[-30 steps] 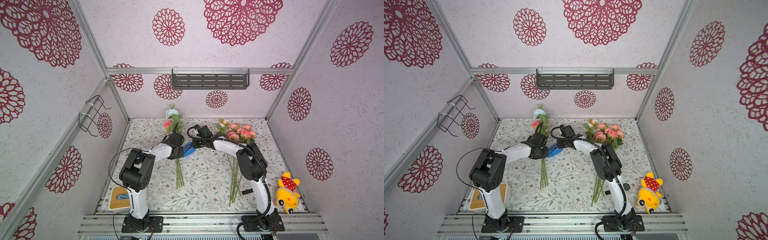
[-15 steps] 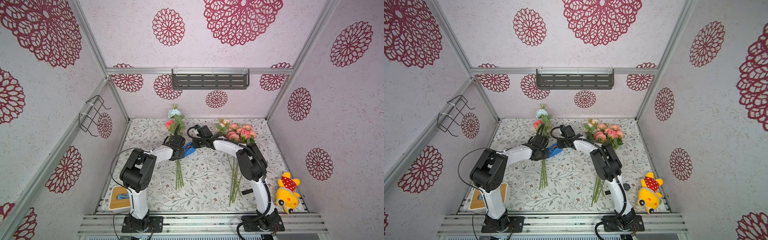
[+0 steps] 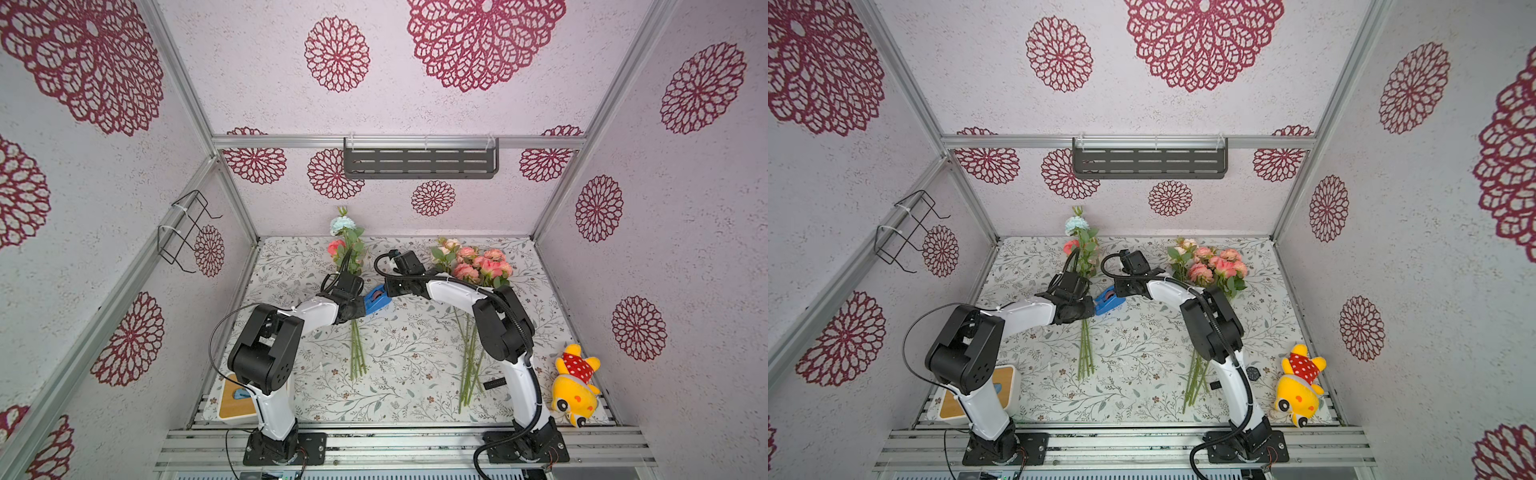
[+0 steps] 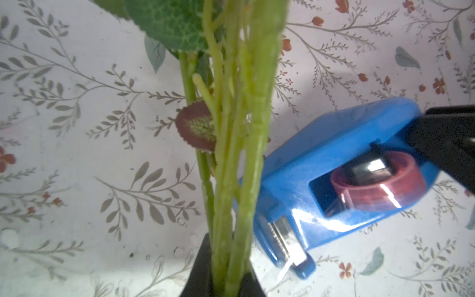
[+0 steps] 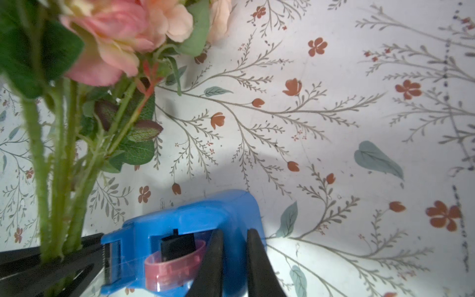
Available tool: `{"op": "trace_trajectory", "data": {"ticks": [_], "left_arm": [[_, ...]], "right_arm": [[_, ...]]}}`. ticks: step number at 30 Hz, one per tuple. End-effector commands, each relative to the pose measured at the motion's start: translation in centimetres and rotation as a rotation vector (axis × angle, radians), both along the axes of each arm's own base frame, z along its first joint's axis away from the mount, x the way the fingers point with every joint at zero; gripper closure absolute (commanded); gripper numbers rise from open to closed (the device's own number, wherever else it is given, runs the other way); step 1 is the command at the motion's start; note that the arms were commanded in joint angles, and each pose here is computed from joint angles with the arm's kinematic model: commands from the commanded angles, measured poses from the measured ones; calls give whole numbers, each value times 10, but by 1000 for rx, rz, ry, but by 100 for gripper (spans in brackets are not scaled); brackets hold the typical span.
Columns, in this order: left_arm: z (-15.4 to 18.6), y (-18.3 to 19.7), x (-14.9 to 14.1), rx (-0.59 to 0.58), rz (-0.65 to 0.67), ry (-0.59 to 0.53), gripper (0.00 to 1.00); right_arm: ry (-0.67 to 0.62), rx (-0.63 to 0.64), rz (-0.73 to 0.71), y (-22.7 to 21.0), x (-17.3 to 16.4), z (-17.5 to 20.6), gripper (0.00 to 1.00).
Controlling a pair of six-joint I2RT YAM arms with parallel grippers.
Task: Wrap bouquets with tape
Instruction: Tear off the tape using the Tape Cutter.
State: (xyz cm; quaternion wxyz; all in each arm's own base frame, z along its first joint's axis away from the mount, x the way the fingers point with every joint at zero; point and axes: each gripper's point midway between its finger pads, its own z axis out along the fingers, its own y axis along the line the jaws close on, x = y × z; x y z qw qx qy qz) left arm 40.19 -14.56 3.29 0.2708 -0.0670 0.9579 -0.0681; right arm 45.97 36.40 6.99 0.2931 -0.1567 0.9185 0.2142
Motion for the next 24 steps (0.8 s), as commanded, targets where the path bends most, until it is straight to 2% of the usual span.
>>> {"op": "trace_trajectory", "data": {"ticks": [1, 6, 11, 13, 21, 24], "left_arm": [[-12, 24, -27, 74, -7, 104, 100], [-24, 12, -26, 41, -36, 147, 100], [-27, 11, -23, 34, -31, 141, 100], [-24, 10, -21, 26, -31, 127, 100], [-10, 1, -12, -44, -45, 71, 100], [-8, -2, -8, -87, -51, 59, 100]], "right_arm": [[178, -160, -81, -43, -27, -54, 83], [175, -153, -80, -42, -25, -53, 84], [159, -147, -76, -40, -21, -44, 83], [141, -132, -71, -37, -19, -35, 78], [-1, -122, -41, -24, -6, 29, 45], [-54, -169, -46, -18, -12, 43, 39]]}}
